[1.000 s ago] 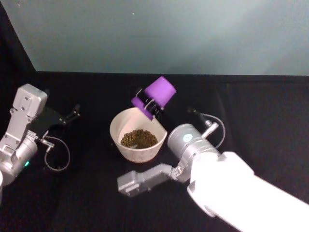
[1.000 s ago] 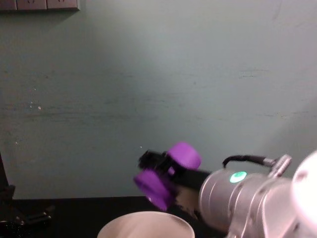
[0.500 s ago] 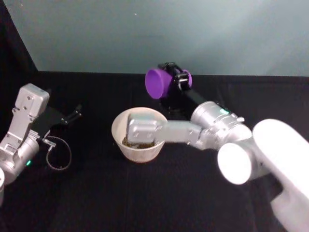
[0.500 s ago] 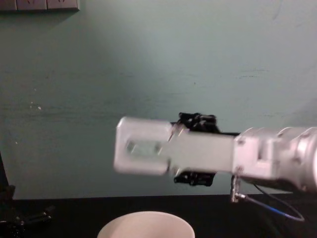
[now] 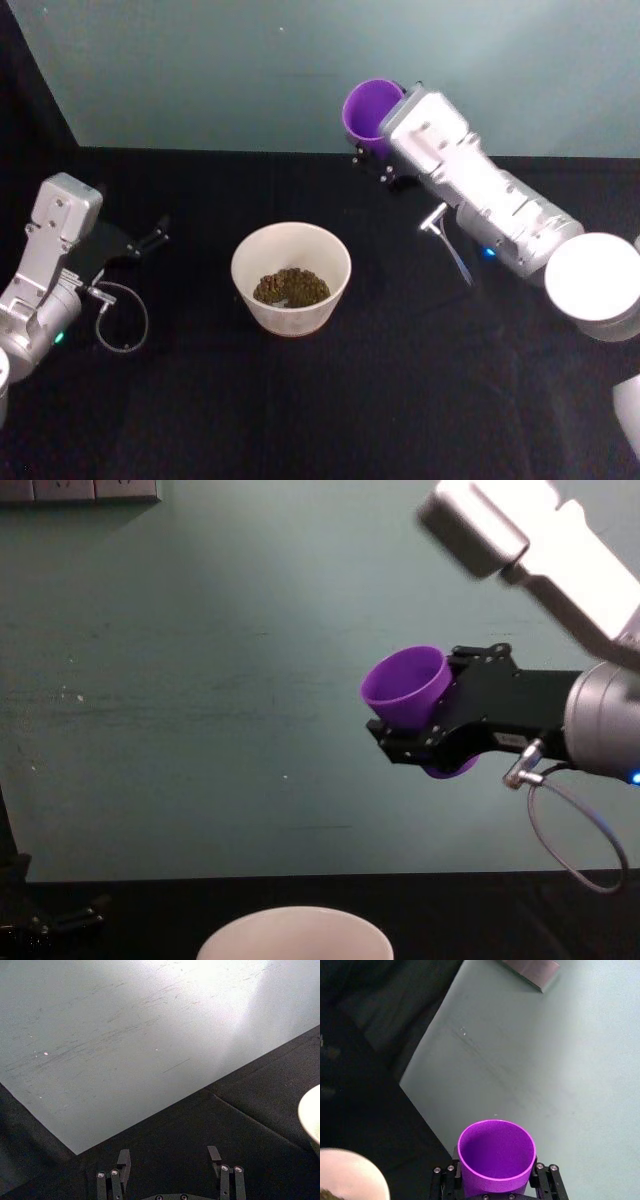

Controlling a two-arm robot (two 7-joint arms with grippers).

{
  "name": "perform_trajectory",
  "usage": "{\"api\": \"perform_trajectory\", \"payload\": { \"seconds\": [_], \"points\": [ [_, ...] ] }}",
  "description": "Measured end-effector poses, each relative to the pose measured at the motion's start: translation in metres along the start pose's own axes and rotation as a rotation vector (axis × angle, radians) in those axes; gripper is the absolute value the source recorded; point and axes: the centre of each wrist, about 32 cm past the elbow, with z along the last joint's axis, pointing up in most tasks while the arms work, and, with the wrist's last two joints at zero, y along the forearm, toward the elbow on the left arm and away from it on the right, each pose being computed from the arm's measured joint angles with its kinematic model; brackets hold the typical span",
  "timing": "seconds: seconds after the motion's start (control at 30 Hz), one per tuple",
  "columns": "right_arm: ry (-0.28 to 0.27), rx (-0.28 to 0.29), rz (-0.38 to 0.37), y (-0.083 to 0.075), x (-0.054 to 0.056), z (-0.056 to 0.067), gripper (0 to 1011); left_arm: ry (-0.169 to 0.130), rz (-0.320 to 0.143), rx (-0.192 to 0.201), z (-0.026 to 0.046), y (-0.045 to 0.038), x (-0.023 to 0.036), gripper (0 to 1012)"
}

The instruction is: Pick up the cup and pour the mung beans from the cup into the bowl.

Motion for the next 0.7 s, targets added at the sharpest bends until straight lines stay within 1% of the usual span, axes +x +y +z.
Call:
{"api": "perform_trajectory", "payload": {
  "seconds": [0.07, 0.1, 0.13, 0.17, 0.27, 0.3, 0.33, 0.37, 0.4, 0.53, 0.57, 0.7],
  "points": [
    [0.057, 0.001, 0.002, -0.001, 0.003, -0.003, 731, 0.000, 0.000, 0.000, 0.0000, 0.0000, 0.0000, 1000],
    [0.110, -0.002, 0.010, -0.001, 0.006, -0.007, 731, 0.000, 0.000, 0.000, 0.0000, 0.0000, 0.0000, 1000],
    [0.132, -0.005, 0.011, -0.001, 0.006, -0.009, 731, 0.000, 0.000, 0.000, 0.0000, 0.0000, 0.0000, 1000],
    [0.175, -0.013, 0.014, -0.002, 0.007, -0.014, 731, 0.000, 0.000, 0.000, 0.0000, 0.0000, 0.0000, 1000],
    [0.235, -0.026, 0.016, -0.001, 0.005, -0.024, 731, 0.000, 0.000, 0.000, 0.0000, 0.0000, 0.0000, 1000],
    [0.261, -0.031, 0.015, -0.001, 0.003, -0.028, 731, 0.000, 0.000, 0.000, 0.0000, 0.0000, 0.0000, 1000],
    [0.316, -0.034, 0.013, -0.002, 0.000, -0.037, 731, 0.000, 0.000, 0.000, 0.0000, 0.0000, 0.0000, 1000],
    [0.343, -0.036, 0.012, -0.002, -0.002, -0.042, 731, 0.000, 0.000, 0.000, 0.0000, 0.0000, 0.0000, 1000],
    [0.387, -0.034, 0.011, -0.002, -0.004, -0.051, 731, 0.000, 0.000, 0.000, 0.0000, 0.0000, 0.0000, 1000],
    [0.468, -0.030, 0.009, -0.005, -0.011, -0.065, 731, 0.000, 0.000, 0.000, 0.0000, 0.0000, 0.0000, 1000],
    [0.498, -0.034, 0.008, -0.006, -0.014, -0.070, 731, 0.000, 0.000, 0.000, 0.0000, 0.0000, 0.0000, 1000],
    [0.555, -0.053, 0.012, -0.009, -0.023, -0.079, 731, 0.000, 0.000, 0.000, 0.0000, 0.0000, 0.0000, 1000]
  ]
}}
